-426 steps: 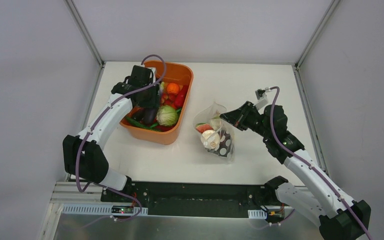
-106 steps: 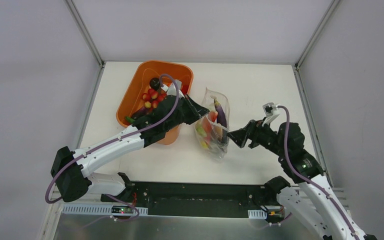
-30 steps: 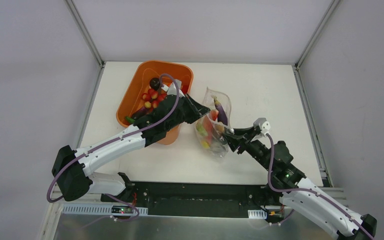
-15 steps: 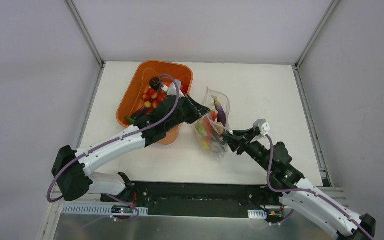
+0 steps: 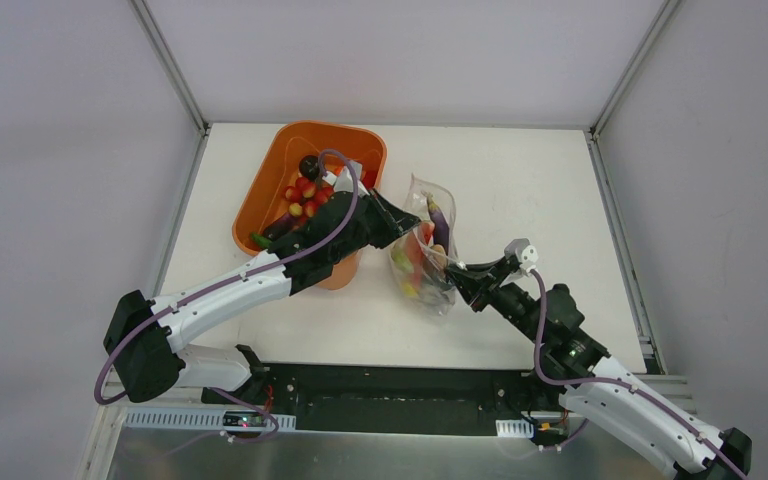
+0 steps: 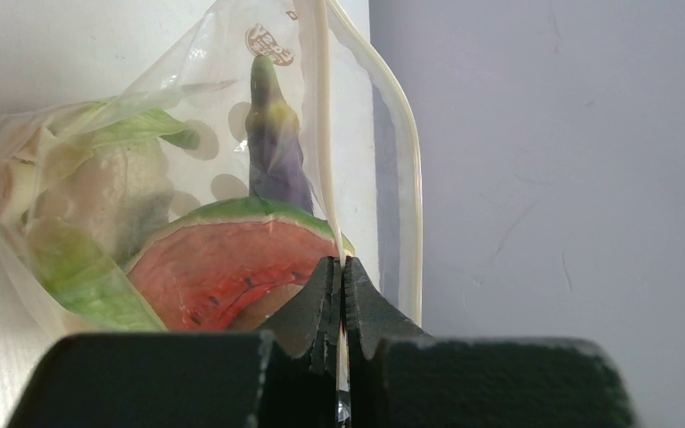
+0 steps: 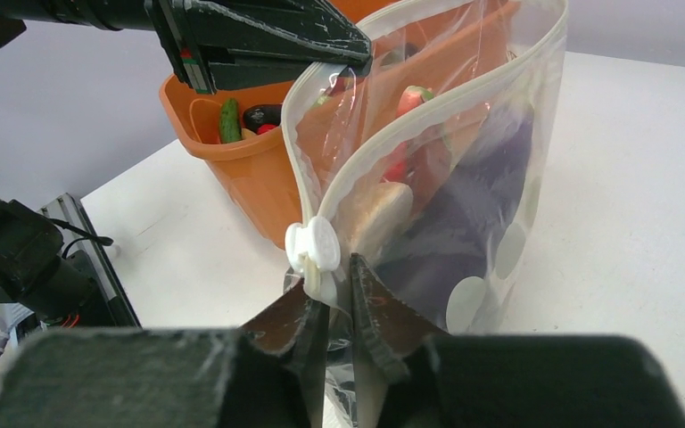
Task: Place the food in the zip-top bag and seal the zipper
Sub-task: Zip the zipper food storage bag at the center of the board.
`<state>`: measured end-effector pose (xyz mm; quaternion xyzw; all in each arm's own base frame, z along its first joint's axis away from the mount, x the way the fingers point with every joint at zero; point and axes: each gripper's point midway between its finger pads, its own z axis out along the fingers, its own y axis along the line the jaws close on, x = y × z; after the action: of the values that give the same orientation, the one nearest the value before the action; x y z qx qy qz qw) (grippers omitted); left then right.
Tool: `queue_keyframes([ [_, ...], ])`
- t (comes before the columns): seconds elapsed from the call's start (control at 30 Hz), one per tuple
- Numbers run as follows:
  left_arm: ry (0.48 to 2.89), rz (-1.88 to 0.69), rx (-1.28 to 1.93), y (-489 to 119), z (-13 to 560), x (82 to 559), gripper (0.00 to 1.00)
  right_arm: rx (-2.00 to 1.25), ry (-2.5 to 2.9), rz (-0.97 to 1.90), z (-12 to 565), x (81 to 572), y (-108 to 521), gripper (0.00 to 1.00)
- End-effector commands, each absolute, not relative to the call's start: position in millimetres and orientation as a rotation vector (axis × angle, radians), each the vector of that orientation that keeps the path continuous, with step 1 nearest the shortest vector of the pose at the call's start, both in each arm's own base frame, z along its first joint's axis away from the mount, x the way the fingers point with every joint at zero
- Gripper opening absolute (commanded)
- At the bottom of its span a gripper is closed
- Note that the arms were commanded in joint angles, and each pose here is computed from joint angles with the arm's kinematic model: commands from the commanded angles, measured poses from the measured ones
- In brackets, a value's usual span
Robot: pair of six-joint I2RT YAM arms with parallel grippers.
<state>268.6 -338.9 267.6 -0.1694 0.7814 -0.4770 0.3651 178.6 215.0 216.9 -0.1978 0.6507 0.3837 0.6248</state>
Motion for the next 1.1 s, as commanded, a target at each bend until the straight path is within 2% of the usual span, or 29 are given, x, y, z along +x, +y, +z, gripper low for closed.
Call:
queue_keyframes([
  [0.0,1.913,-1.289,-0.455,-334.2,295.3,271.9,0.00,-0.442,1.445,0.915,231.1,175.5,216.5,0.14],
  [0.07,1.909,-1.288,-0.458,-333.5,295.8,272.3,0.00,-0.439,1.438,0.919,232.7,174.7,215.7,0.24],
  [0.13,1.908,-1.289,-0.458,-333.4,296.3,272.1,0.00,-0.442,1.441,0.919,231.9,174.0,215.5,0.26],
  [0.43,1.905,-1.296,-0.461,-333.5,296.6,271.7,0.00,-0.451,1.442,0.917,231.0,173.7,216.1,0.00],
  [0.63,1.894,-1.308,-0.448,-333.3,299.0,270.1,0.00,-0.448,1.431,0.920,235.6,173.1,215.7,0.00],
  [0.67,1.890,-1.309,-0.429,-333.3,300.7,269.4,0.03,-0.444,1.428,0.919,238.4,173.2,214.8,0.00],
  [0.77,1.890,-1.268,-0.325,-331.6,307.2,265.6,0.39,-0.443,1.417,0.916,251.6,171.5,212.3,0.00],
  [0.83,1.888,-1.193,-0.234,-323.5,317.5,262.7,0.57,-0.475,1.419,0.909,259.2,168.6,212.3,0.00],
  [0.9,1.889,-1.089,-0.137,-309.5,324.8,258.9,0.67,-0.513,1.436,0.886,264.1,167.0,211.6,0.00],
  [1.07,1.840,-0.873,0.039,-269.7,349.0,249.4,0.85,-0.577,1.435,0.884,287.8,160.8,213.3,0.00],
])
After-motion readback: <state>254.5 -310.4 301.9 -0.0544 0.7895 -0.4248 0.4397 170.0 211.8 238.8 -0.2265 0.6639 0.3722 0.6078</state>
